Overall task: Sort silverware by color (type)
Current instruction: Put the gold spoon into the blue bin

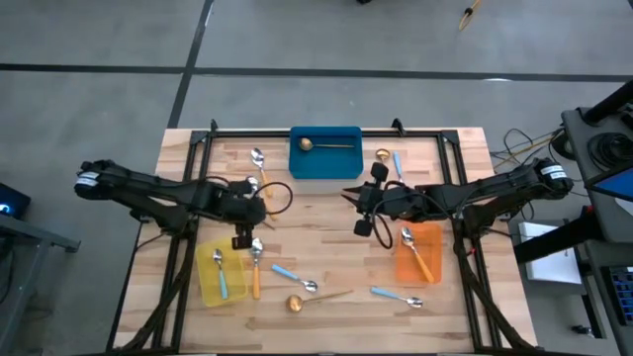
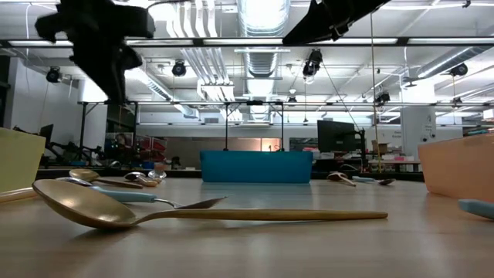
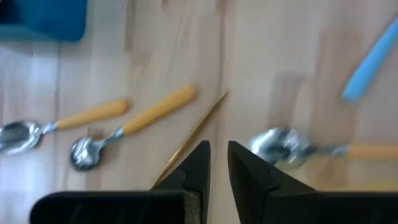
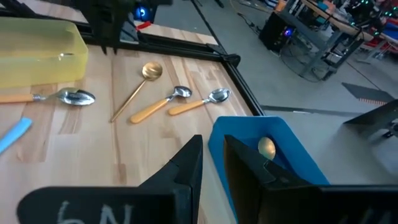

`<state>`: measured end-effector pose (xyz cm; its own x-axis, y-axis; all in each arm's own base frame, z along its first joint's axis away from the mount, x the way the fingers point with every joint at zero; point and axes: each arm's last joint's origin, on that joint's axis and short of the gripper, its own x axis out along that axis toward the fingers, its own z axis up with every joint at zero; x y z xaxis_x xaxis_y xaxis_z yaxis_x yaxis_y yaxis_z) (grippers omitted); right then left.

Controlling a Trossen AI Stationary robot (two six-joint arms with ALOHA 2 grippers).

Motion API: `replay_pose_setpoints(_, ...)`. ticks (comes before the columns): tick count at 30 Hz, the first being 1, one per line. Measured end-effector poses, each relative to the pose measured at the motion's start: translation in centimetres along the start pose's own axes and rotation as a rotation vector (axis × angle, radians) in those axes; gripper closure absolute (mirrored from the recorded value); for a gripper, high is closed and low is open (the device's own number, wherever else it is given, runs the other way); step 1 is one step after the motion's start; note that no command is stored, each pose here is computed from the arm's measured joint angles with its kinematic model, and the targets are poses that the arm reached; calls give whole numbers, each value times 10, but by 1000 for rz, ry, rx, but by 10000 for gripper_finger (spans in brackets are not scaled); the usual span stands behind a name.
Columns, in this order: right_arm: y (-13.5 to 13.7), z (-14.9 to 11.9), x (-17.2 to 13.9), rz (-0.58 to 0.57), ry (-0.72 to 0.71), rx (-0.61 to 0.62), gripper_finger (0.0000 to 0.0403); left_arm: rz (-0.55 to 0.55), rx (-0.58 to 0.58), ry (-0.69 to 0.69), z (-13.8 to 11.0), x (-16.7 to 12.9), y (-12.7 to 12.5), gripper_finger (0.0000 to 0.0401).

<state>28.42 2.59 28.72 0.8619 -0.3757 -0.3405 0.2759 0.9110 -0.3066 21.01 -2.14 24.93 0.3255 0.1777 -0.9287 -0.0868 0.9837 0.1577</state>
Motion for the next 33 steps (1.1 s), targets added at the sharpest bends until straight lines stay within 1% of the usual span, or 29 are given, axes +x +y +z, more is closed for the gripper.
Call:
replay_pose_setpoints(4,0,0,0,0,-4,1,347,0,66,123,0,15,9,363)
replay_pose_setpoints(7,0,0,0,0,-3,0,347,4,138,198,0,26,17,363)
replay_pose_setpoints(10,0,0,0,0,-3,-1,347,0,202,249,1,36,25,363)
replay_pose_setpoints(12,0,0,0,0,-2,-3,347,-19,221,272,1,41,32,363)
replay_pose_setpoints(16,0,0,0,0,-1,-5,347,-85,218,298,1,50,47,363)
replay_pose_setpoints(24,0,0,0,-1,-1,-21,347,-88,198,301,-4,60,75,363)
replay_pose_setpoints(28,0,0,0,-1,-1,-33,347,-92,180,299,-5,61,82,363)
replay_pose_setpoints(33,-3,0,1,-10,2,-44,347,-94,165,282,-5,62,85,363)
